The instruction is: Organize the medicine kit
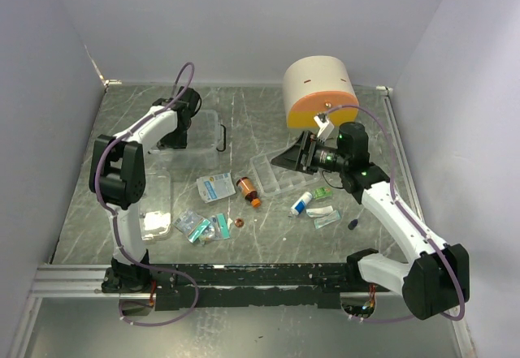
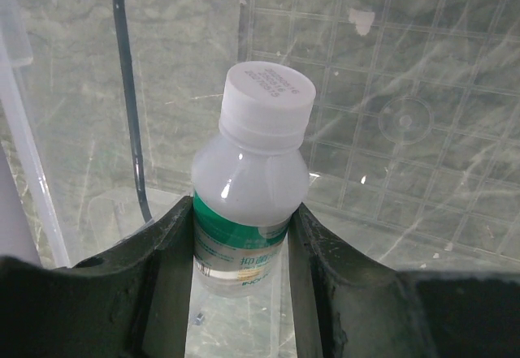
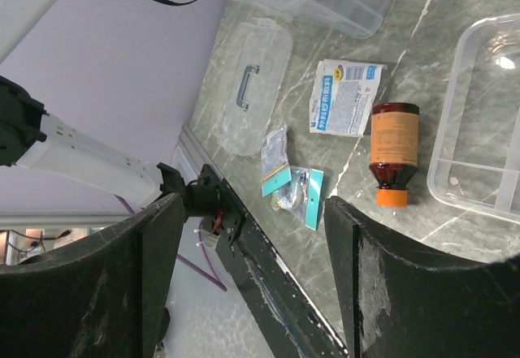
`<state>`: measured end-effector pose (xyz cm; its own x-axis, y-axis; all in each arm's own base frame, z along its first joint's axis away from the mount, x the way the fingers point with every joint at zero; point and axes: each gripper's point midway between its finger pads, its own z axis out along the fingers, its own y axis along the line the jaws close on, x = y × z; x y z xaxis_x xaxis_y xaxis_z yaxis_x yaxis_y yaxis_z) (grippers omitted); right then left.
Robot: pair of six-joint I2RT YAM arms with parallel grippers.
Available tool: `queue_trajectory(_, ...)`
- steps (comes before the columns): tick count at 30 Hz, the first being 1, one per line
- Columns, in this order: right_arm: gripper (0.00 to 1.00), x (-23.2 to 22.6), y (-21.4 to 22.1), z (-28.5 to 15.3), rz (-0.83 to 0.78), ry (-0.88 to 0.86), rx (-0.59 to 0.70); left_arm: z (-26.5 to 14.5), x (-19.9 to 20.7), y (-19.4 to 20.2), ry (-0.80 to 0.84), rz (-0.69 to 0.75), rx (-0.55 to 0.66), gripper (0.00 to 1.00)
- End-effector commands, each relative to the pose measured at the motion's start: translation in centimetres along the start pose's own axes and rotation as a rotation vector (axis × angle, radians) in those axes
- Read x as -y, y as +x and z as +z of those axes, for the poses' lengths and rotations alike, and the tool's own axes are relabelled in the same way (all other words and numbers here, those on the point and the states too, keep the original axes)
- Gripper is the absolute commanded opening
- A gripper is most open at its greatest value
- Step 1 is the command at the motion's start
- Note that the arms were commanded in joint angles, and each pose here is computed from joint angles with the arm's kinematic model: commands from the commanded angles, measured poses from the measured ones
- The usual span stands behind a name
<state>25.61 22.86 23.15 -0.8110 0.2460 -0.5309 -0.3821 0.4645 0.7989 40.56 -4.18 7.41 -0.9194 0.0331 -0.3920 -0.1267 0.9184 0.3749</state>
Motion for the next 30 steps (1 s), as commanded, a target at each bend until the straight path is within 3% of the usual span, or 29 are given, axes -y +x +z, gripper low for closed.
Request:
queue_trajectory(1, 0.69, -0.7, -0.2, -0.4, -0.027, -0.008, 0.011, 0.6, -1.3, 0.3, -0.069, 0.008, -0.006, 0.36)
queue_trajectory(7, 0.70, -1.1, -0.6, -1.7, -0.060, 0.035, 0.058, 1.5, -0.6, 0.6, -0.062, 0.011, -0.042, 0.40)
queue_trajectory(13, 0.70, -1.1, -0.1, -1.7, -0.050, 0.031, 0.041, 1.5, -1.4, 0.1, -0.110, -0.009, -0.027, 0.57)
queue_trajectory(30, 0.72, -0.5, 0.0, -1.3, -0.048, 0.032, 0.034, 1.1, -1.3, -0.3, -0.093, 0.005, -0.014, 0.65)
